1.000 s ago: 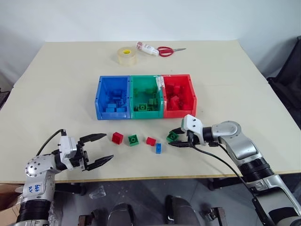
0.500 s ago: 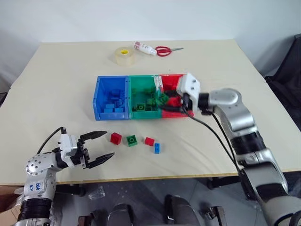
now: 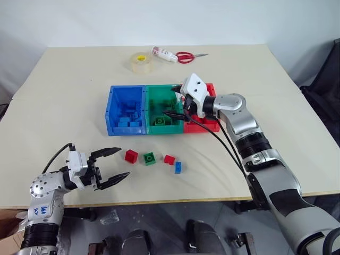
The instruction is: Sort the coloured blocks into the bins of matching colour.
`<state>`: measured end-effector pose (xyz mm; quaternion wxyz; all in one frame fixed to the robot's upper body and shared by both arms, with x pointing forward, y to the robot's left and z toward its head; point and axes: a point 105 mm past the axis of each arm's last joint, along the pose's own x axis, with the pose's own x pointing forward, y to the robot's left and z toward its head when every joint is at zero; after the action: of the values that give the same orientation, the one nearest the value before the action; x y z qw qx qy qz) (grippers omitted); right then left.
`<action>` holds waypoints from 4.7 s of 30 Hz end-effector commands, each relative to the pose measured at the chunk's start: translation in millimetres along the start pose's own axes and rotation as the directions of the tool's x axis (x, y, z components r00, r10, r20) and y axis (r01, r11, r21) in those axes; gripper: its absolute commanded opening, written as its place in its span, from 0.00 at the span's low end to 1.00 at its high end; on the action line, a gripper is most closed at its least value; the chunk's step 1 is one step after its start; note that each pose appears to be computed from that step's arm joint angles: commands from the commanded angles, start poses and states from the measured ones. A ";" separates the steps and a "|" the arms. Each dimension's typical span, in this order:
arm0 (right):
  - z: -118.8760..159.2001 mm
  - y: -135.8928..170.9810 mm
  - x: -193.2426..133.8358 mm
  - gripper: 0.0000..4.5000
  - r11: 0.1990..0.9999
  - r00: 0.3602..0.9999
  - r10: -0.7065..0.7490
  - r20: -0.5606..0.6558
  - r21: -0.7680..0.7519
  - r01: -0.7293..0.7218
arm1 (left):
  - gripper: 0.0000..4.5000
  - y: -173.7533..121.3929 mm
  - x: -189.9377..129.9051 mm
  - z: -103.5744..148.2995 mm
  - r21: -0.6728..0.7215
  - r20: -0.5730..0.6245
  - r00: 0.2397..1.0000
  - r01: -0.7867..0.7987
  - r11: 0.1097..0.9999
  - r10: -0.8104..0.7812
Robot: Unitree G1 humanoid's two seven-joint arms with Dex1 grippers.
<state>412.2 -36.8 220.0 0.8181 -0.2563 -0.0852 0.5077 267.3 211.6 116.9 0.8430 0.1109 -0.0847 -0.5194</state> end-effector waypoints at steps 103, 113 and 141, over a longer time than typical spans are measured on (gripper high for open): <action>1.3 71.9 -45.0 1.00 0.971 0.964 0.238 0.123 0.008 -0.241 | 1.00 -0.2 4.9 3.8 0.001 0.031 0.999 0.008 1.000 -0.008; -43.9 91.8 -149.5 1.00 0.941 0.936 0.317 -0.156 0.173 -0.290 | 1.00 -5.4 -9.9 2.7 -0.002 0.005 1.000 -0.025 1.000 0.025; -42.5 129.3 -24.2 0.59 0.931 0.929 0.350 -0.119 0.156 -0.331 | 1.00 -8.5 -11.3 10.5 0.020 0.006 0.999 -0.033 0.999 0.032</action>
<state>316.3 -29.0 109.1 0.7354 -0.2433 0.0804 0.6273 254.2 213.9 114.3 0.8499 0.1076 -0.0780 -0.5098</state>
